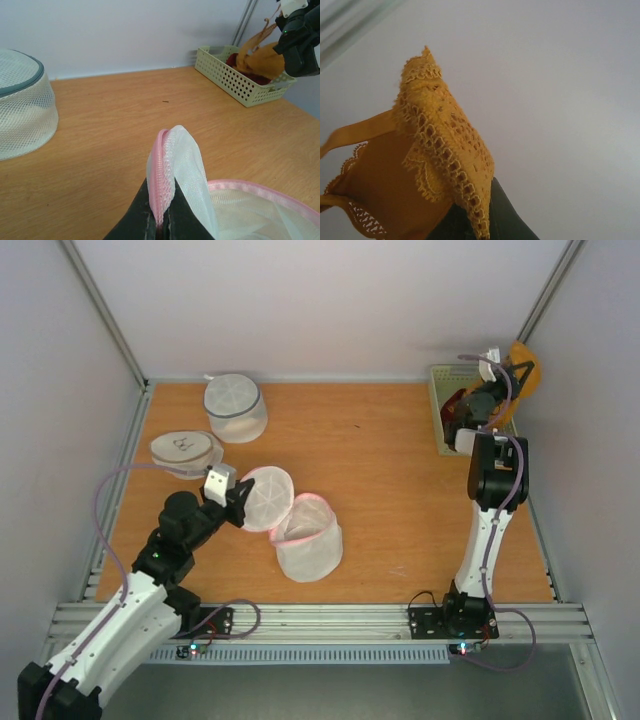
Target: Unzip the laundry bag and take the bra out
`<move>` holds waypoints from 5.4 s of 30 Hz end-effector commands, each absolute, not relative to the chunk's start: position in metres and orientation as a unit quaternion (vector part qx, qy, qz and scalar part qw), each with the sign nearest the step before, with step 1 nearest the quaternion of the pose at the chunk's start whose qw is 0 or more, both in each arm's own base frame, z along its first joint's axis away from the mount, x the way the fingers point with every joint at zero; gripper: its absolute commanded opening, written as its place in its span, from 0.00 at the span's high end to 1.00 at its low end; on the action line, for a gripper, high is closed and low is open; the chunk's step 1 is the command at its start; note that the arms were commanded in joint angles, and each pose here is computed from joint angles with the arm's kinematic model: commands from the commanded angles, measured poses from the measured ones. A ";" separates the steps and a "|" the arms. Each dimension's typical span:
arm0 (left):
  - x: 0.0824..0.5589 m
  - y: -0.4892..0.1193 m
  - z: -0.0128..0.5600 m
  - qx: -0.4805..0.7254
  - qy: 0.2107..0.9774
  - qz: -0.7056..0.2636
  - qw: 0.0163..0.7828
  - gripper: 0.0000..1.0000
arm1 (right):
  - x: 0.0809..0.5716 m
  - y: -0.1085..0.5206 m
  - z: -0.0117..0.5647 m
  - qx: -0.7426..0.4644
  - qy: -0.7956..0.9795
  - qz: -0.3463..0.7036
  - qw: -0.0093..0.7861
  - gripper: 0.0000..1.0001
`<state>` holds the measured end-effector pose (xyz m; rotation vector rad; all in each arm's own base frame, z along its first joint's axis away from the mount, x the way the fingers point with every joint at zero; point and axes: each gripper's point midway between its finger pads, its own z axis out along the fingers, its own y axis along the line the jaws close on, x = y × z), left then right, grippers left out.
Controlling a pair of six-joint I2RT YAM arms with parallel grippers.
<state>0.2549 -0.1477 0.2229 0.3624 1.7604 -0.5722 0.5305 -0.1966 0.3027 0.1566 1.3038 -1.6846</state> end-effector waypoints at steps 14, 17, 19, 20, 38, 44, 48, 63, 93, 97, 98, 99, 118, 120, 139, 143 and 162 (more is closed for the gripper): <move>0.256 -0.149 0.228 0.152 0.743 -0.258 0.599 0.99 | 0.574 -0.141 0.206 -0.040 0.688 -0.534 0.491 0.58; 0.255 -0.150 0.228 0.152 0.743 -0.261 0.598 0.99 | 0.576 -0.148 0.190 -0.020 0.719 -0.521 0.459 0.28; 0.254 -0.150 0.230 0.152 0.741 -0.261 0.600 0.99 | 0.577 -0.153 0.185 -0.008 0.735 -0.514 0.441 0.07; 0.254 -0.150 0.230 0.152 0.741 -0.260 0.600 0.99 | 0.578 -0.152 0.183 -0.009 0.745 -0.505 0.436 0.02; 0.261 -0.154 0.277 0.219 0.678 -0.211 0.670 0.99 | 0.554 -0.121 0.243 0.074 0.793 -0.372 0.477 0.02; 0.267 -0.161 0.293 0.264 0.635 -0.171 0.705 0.99 | 0.538 -0.113 0.261 0.084 0.786 -0.364 0.492 0.01; 0.267 -0.172 0.302 0.311 0.598 -0.138 0.726 0.99 | 0.531 -0.085 0.270 0.072 0.784 -0.354 0.505 0.01; 0.254 -0.215 0.299 0.478 0.457 -0.045 0.749 0.99 | 0.499 -0.040 0.291 0.049 0.785 -0.300 0.540 0.02; 0.170 -0.234 0.129 0.684 0.450 -0.135 0.558 0.88 | 0.465 0.005 0.291 0.003 0.796 -0.266 0.543 0.01; 0.163 -0.233 0.120 0.701 0.432 -0.130 0.552 0.85 | 0.465 0.006 0.290 0.002 0.796 -0.267 0.543 0.02; 0.163 -0.233 0.120 0.705 0.423 -0.122 0.556 0.86 | 0.466 0.006 0.290 0.002 0.796 -0.267 0.543 0.02; 0.166 -0.233 0.122 0.703 0.415 -0.108 0.567 0.91 | 0.465 0.006 0.291 0.001 0.796 -0.268 0.544 0.01; 0.212 -0.225 0.182 0.613 0.412 0.005 0.674 0.99 | 0.460 0.012 0.301 -0.010 0.790 -0.263 0.553 0.02; 0.213 -0.224 0.181 0.612 0.416 0.007 0.673 0.99 | 0.460 0.016 0.301 -0.015 0.790 -0.260 0.554 0.01; 0.111 -0.229 0.150 0.694 0.477 -0.276 0.464 0.24 | 0.443 0.025 0.323 -0.023 0.784 -0.237 0.573 0.02; 0.096 -0.222 0.145 0.688 0.504 -0.304 0.424 0.11 | 0.439 0.028 0.327 -0.021 0.786 -0.223 0.577 0.01; 0.291 -0.048 0.235 0.026 0.719 0.000 0.695 0.00 | 0.357 0.025 0.315 0.057 0.695 -0.019 0.716 0.01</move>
